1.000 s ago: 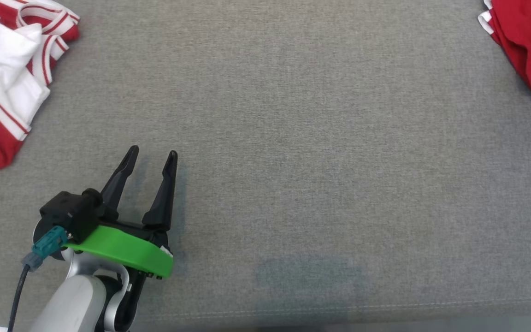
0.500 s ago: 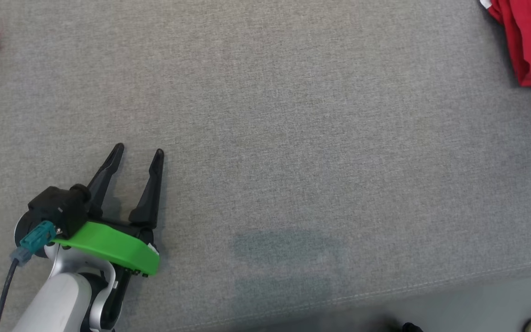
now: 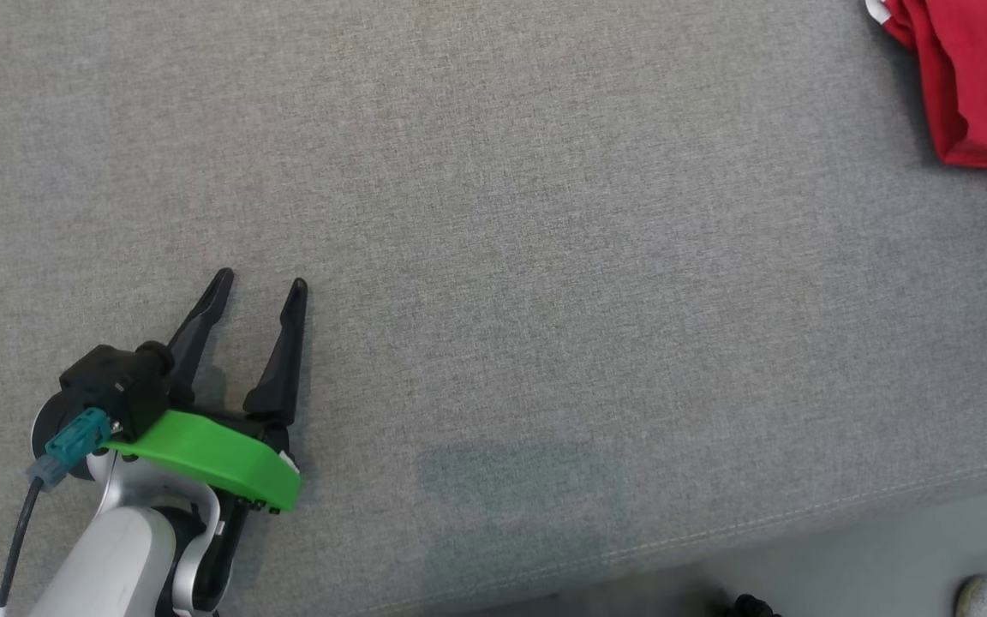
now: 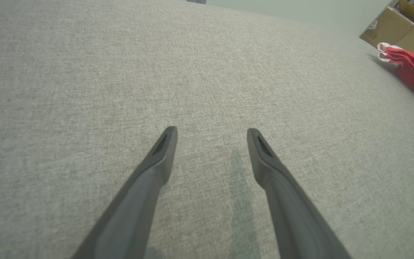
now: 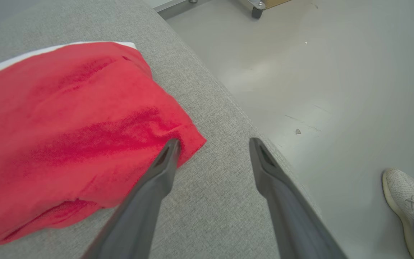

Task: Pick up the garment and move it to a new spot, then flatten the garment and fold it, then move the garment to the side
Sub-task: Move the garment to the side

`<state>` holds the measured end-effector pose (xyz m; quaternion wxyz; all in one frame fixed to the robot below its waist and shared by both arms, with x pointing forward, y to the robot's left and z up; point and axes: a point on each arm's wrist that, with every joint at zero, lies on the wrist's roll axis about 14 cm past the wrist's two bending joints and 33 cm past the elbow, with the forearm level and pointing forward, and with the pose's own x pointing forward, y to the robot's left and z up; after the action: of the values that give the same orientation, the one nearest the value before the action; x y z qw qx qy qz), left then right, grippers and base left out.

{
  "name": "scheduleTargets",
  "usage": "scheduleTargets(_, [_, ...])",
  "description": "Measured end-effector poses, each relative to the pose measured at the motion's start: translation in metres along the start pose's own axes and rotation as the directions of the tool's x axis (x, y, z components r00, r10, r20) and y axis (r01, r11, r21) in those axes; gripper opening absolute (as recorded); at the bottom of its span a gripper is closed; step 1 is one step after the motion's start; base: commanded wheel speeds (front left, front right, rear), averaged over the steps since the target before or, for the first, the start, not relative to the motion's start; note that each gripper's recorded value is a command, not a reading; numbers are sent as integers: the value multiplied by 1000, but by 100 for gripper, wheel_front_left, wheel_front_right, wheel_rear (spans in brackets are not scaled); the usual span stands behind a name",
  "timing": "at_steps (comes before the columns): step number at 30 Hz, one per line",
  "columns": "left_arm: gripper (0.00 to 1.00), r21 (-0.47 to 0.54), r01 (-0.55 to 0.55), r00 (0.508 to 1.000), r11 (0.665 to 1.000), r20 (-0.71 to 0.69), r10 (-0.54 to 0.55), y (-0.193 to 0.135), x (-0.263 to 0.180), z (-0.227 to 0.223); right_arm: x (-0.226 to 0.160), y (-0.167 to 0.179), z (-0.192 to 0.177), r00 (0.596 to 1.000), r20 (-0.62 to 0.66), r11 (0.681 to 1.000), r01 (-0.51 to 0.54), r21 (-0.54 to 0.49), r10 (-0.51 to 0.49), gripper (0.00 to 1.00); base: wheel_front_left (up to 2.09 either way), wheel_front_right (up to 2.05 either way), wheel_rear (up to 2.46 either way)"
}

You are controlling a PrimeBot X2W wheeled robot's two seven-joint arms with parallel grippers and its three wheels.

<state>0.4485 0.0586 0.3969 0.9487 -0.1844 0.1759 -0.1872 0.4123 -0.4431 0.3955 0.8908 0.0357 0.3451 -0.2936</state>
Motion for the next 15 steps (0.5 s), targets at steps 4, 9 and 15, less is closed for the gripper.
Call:
scheduleTargets(4, [100, -9, 5, 1000, 1000, 27, -5, -6, 0, 7, -5, -6, 14, 997, 81, 1000, 13, -9, -13, 100, 0, 0, 0])
scheduleTargets(9, [100, 2, -6, 997, 1000, 76, 5, -9, -6, 18, -26, 9, 61, 953, 300, 999, -46, -11, 47, 100, 0, 0, 0])
scheduleTargets(15, [100, 35, -42, 987, 998, 157, 36, -5, -20, 39, -74, 31, 116, 808, 571, 989, -139, -52, 144, 100, 0, 0, 0])
